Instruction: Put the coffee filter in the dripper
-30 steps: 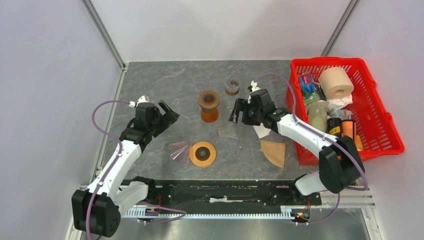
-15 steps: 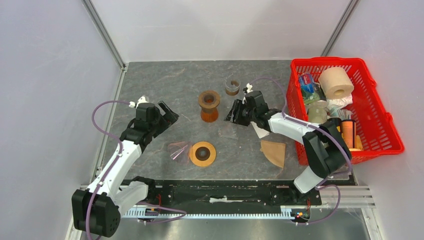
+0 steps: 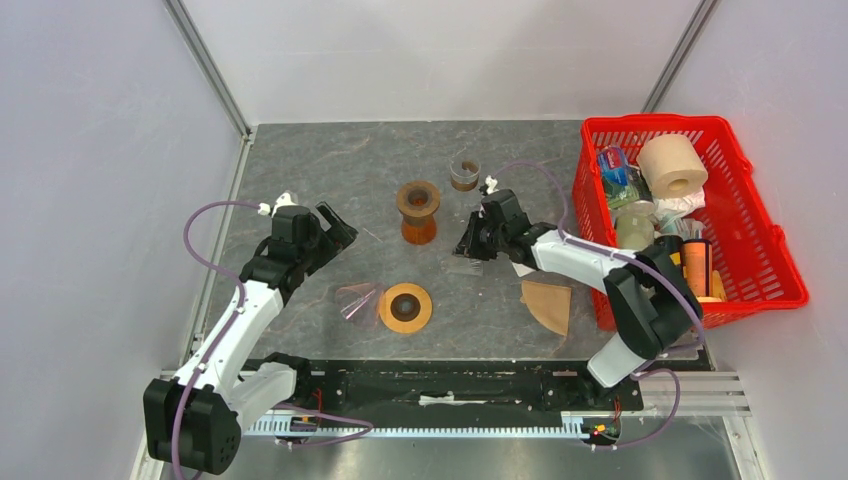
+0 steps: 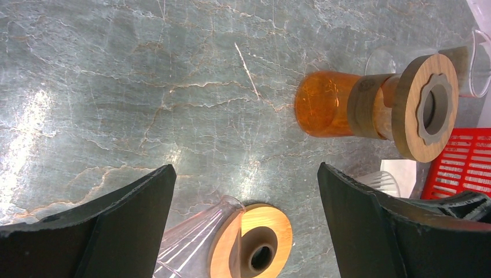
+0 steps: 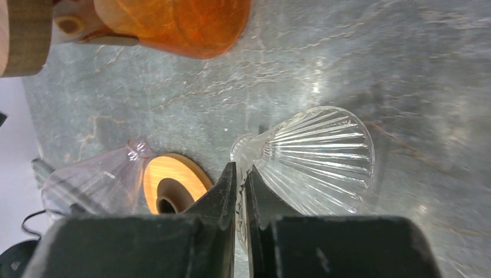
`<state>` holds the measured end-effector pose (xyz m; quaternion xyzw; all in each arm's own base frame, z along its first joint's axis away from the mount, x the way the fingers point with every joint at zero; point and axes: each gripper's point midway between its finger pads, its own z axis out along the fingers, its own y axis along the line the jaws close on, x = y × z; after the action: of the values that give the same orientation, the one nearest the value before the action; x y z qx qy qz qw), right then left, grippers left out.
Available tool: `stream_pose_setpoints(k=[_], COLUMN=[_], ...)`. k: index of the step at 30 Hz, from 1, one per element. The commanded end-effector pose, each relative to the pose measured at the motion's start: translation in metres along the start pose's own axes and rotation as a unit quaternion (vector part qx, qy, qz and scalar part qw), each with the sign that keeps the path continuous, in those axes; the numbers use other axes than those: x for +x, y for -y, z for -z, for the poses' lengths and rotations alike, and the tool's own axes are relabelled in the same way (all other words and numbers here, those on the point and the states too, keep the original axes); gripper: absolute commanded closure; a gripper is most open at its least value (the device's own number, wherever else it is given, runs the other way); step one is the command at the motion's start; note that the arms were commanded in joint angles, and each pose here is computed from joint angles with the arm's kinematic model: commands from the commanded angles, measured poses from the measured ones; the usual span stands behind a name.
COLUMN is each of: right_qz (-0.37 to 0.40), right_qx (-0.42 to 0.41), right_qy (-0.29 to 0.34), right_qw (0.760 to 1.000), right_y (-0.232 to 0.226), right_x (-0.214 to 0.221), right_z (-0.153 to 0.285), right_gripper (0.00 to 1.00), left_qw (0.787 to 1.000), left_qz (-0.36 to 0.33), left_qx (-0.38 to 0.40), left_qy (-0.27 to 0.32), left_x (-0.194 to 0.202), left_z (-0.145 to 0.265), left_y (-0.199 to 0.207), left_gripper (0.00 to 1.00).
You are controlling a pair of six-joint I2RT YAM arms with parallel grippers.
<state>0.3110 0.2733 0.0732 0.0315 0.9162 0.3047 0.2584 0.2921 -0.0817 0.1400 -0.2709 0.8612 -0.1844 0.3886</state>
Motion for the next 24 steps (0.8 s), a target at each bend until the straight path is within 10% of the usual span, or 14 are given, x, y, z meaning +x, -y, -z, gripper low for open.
stream_pose_setpoints(k=[1, 10, 20, 24], right_qz=[0.063, 0.33, 0.7, 0.75], right_qx=[0.036, -0.018, -0.15, -0.157], right_qy=[0.047, 0.175, 0.151, 0.139], right_qw=[0.996, 0.928, 0.681, 0.627], right_y=[-0.005, -0.071, -0.162, -0.169], right_x=[-0.031, -0.11, -0.118, -0.123], right_z=[0.033, 0.114, 0.098, 0.079], right_gripper=[0.94, 0.98, 1.0, 1.0], left_qw=[1.0, 1.0, 0.999, 0.999], left_qz=[-0.02, -0.018, -0.009, -0.009], left_qx=[0.001, 0.003, 0.015, 0.034], left_qy=[0.019, 0.02, 0.031, 0.03], left_x=[-0.008, -0.009, -0.018, -0.025], left_z=[0.003, 0.003, 0.011, 0.015], left_y=[0.001, 0.003, 0.012, 0.026], left_gripper=[0.0, 0.0, 0.0, 0.0])
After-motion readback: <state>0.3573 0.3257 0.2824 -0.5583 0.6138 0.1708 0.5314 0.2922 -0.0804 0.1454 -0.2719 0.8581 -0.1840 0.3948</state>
